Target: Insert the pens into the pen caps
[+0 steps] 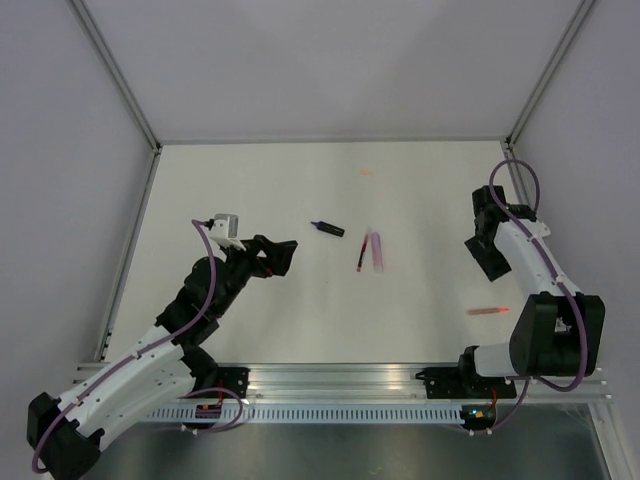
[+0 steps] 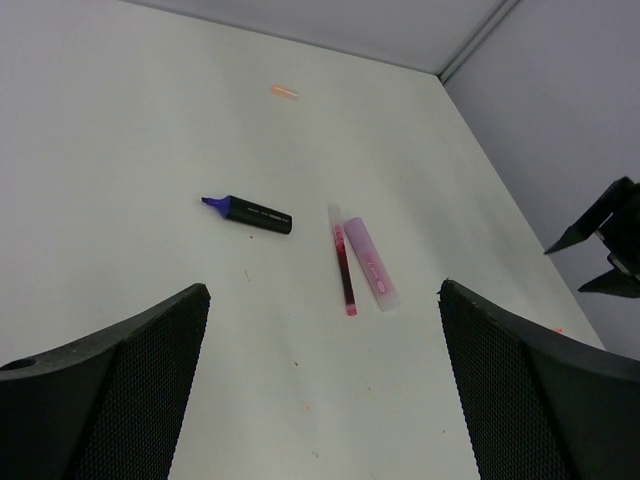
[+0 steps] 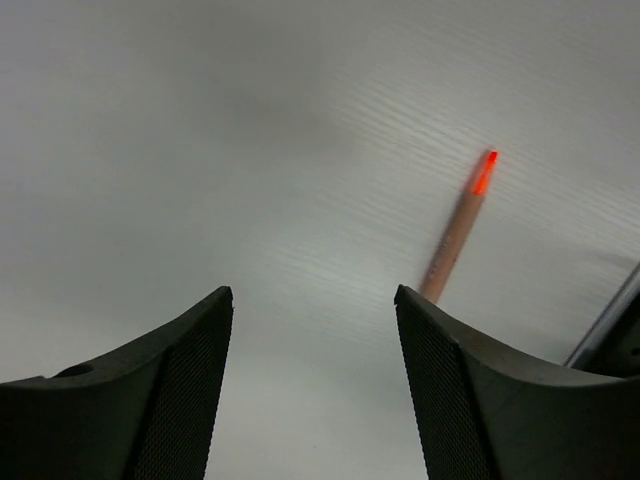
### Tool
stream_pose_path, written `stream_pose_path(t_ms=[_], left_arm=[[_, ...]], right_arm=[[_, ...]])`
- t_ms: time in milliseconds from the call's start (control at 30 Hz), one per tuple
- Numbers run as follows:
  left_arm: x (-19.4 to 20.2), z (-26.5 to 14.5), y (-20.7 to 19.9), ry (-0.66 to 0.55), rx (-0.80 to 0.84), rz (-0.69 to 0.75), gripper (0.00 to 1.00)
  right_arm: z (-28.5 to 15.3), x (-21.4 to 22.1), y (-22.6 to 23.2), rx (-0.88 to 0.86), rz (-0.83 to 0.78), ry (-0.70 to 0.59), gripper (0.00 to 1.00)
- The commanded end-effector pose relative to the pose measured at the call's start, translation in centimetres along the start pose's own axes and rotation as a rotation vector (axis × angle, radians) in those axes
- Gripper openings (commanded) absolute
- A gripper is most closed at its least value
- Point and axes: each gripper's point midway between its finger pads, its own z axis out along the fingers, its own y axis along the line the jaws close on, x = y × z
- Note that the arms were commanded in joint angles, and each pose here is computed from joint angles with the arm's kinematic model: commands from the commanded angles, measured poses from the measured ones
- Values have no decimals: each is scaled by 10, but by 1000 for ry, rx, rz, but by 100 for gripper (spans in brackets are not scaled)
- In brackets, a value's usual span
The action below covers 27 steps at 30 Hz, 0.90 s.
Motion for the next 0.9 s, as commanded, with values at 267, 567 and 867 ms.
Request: stream_pose_path(t_ms=[267, 567, 867], left_arm=[[-6, 2, -2, -20, 1, 2, 100], [-7, 1, -3, -21, 5, -1, 100], [-6, 2, -3, -19, 4, -1, 100]], right_arm=[[52, 64, -77, 255, 111, 234, 66], [68, 75, -94, 306, 111, 220, 63], [83, 95, -98, 293, 117, 253, 29]])
